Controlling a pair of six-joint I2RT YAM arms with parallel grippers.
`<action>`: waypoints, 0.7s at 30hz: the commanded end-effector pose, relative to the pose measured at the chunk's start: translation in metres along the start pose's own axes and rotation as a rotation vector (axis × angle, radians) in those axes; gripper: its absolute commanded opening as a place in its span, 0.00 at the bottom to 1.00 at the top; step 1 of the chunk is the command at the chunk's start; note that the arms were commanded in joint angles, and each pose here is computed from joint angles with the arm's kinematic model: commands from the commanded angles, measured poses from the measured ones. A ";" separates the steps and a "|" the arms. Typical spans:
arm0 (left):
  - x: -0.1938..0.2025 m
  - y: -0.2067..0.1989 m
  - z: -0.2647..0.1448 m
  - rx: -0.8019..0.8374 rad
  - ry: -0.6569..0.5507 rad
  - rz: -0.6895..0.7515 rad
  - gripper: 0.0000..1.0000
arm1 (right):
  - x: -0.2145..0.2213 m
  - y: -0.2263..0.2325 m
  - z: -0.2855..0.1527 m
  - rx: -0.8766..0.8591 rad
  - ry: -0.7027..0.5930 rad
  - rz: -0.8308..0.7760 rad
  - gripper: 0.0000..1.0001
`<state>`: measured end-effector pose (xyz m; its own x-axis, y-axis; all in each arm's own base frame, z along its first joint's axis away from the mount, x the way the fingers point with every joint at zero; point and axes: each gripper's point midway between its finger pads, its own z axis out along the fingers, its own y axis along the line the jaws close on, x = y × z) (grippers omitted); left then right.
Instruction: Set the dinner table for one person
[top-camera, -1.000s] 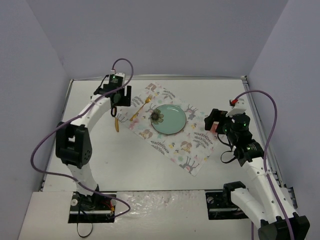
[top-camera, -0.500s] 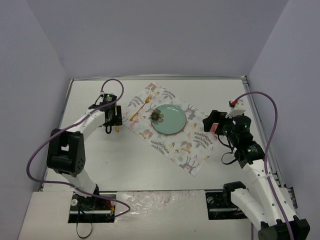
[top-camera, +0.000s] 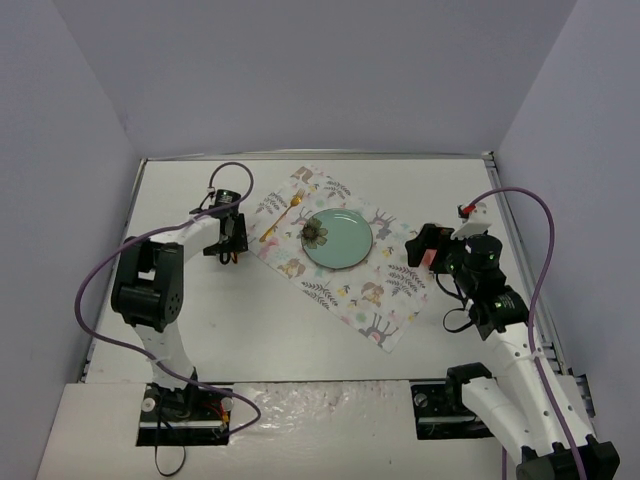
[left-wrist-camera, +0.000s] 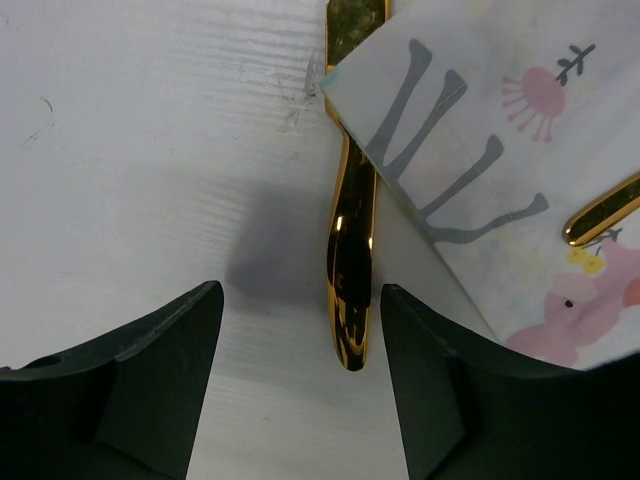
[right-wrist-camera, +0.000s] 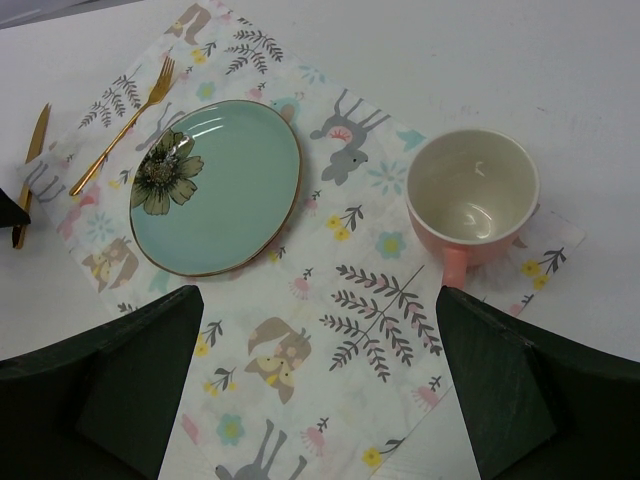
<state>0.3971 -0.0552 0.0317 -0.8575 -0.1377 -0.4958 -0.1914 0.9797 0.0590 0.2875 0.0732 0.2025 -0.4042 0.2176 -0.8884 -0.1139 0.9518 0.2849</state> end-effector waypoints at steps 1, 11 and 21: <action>-0.044 -0.009 0.000 0.021 -0.102 -0.062 0.56 | -0.020 0.010 0.003 -0.037 -0.066 -0.002 1.00; -0.025 0.018 0.018 -0.025 -0.037 -0.143 0.22 | -0.019 0.009 0.004 -0.034 -0.063 0.000 1.00; 0.019 0.046 0.003 -0.073 0.034 -0.224 0.09 | -0.015 0.009 0.006 -0.036 -0.056 -0.001 1.00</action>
<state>0.4027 -0.0231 0.0248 -0.7923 -0.3107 -0.5251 -0.3580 0.9336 -0.0122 0.2886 0.0734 0.1993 -0.4139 0.2159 -0.8844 -0.1108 0.9523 0.2843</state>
